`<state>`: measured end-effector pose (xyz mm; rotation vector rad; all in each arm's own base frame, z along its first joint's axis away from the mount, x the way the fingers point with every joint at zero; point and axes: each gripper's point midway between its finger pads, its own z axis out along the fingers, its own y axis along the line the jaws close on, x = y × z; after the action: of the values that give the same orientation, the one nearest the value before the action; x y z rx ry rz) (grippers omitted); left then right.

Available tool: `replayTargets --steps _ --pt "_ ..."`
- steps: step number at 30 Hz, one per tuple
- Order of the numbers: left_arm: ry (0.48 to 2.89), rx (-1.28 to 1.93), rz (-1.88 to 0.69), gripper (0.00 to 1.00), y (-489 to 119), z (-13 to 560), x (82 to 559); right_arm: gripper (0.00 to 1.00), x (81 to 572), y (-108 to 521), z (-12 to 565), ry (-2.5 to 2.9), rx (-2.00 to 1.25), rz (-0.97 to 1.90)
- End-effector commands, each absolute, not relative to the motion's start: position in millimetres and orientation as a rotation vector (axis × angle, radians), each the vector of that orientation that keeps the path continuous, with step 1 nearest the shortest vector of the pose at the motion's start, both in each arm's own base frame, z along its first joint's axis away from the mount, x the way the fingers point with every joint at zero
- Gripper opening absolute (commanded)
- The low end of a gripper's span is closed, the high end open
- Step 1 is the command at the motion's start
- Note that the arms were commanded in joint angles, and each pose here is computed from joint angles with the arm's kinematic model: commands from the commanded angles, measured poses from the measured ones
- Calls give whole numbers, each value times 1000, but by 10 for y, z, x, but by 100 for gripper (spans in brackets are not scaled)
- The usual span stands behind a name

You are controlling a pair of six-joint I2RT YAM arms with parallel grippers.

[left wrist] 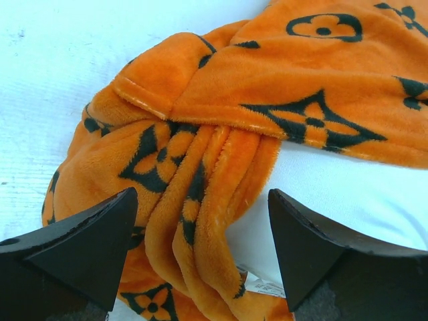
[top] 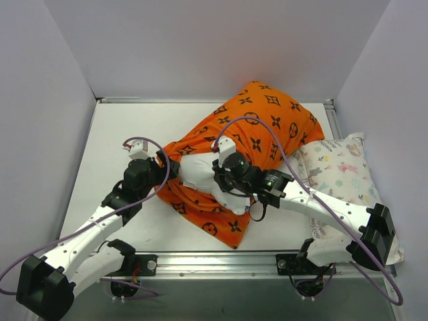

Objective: Remove the pillowcase from the pillow

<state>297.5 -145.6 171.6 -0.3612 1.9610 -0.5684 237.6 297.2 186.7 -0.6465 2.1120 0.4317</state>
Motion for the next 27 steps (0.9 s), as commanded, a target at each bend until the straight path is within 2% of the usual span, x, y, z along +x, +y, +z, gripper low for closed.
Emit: replayTargets --steps 1,4,5,7,8,10,11,12,13,14,21,27 --pt "1885 -320 -651 87 -1574 1897 3013 0 2514 3032 2333 2005 -570 461" --pt "1995 -381 -549 82 -1486 1607 3028 0 2495 3041 2403 1991 -566 476" --pt "2014 -419 -487 73 -1403 1525 3043 0 2489 3035 2459 1983 -557 486" --pt "2040 -475 -428 61 -1323 1388 3070 0 2477 3026 2522 1974 -549 495" --pt "2050 -518 -363 44 -1222 1316 3067 0 2470 2994 2580 1966 -536 496" --pt "2053 -593 -302 26 -1104 1224 3080 0 2458 2971 2661 1956 -528 503" --pt "2056 -621 -272 20 -1047 1182 3073 0 2436 2936 2733 1943 -516 514" --pt "2044 -659 -223 9 -945 1154 3080 0 2423 2918 2776 1934 -508 523" --pt "2038 -714 -196 3 -847 1109 3097 0 2412 2891 2811 1928 -502 531" --pt "2034 -737 -182 0 -798 1091 3103 0 2385 2850 2893 1913 -485 549" --pt "2016 -891 -147 0 -567 809 3191 0 2300 2661 3240 1858 -437 593" --pt "1956 -959 -422 0 -539 744 3529 0 2138 2522 3226 1849 -456 628"
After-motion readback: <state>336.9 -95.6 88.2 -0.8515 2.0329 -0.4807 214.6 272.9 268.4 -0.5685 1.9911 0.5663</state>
